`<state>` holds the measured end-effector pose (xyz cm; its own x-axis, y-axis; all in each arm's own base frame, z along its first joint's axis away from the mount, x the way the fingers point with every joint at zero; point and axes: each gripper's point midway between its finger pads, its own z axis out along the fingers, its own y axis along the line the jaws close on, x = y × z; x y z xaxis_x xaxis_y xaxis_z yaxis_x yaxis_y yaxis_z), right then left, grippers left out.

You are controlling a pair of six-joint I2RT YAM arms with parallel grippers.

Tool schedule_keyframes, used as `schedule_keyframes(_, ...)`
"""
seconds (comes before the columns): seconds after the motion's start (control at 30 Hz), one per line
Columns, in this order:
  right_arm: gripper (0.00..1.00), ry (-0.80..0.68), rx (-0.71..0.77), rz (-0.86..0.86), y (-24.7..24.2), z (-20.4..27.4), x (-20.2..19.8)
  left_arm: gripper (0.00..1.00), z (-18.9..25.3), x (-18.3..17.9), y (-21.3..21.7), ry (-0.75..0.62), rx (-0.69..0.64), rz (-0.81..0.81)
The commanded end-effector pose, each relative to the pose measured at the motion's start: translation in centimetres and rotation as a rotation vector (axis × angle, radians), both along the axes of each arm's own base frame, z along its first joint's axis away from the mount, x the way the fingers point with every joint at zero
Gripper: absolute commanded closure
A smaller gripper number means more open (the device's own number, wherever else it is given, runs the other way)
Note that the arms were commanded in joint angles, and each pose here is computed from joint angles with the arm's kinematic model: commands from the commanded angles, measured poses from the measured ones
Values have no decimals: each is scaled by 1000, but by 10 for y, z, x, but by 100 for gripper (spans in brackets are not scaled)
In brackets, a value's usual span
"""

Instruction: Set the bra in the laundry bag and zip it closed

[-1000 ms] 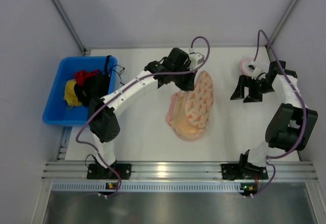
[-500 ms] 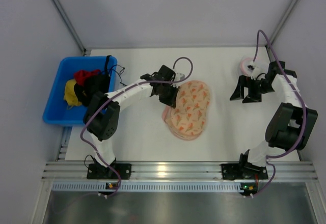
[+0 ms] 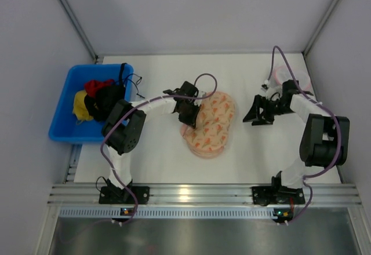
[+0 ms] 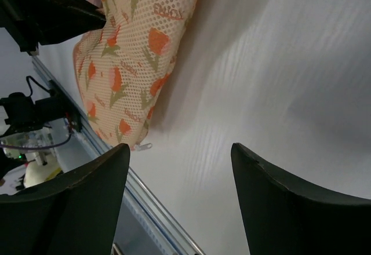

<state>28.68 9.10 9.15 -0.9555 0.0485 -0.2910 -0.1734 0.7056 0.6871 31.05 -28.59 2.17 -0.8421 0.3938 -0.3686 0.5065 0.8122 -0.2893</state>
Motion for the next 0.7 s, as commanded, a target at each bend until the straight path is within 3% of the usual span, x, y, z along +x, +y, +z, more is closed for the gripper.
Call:
schedule_keyframes(0.0, 29, -100, 156, 5, 30, 4, 23, 100, -30, 8, 12, 0, 71, 20)
schedule_keyframes(0.23, 39, -91, 298, 78, 88, -2, 8, 100, -43, 8, 16, 30, 84, 29)
schedule_keyframes(0.43, 44, -6, 318, 136, 112, -27, -12, 100, -44, 8, 16, 41, 77, 33)
schedule_keyframes(0.5, 49, 16, 324, 137, 116, -34, -18, 100, -44, 9, 16, 41, 77, 35)
schedule_keyframes(0.67, 79, -9, 347, 142, 120, -25, -14, 97, -38, 11, 15, 37, 57, 32)
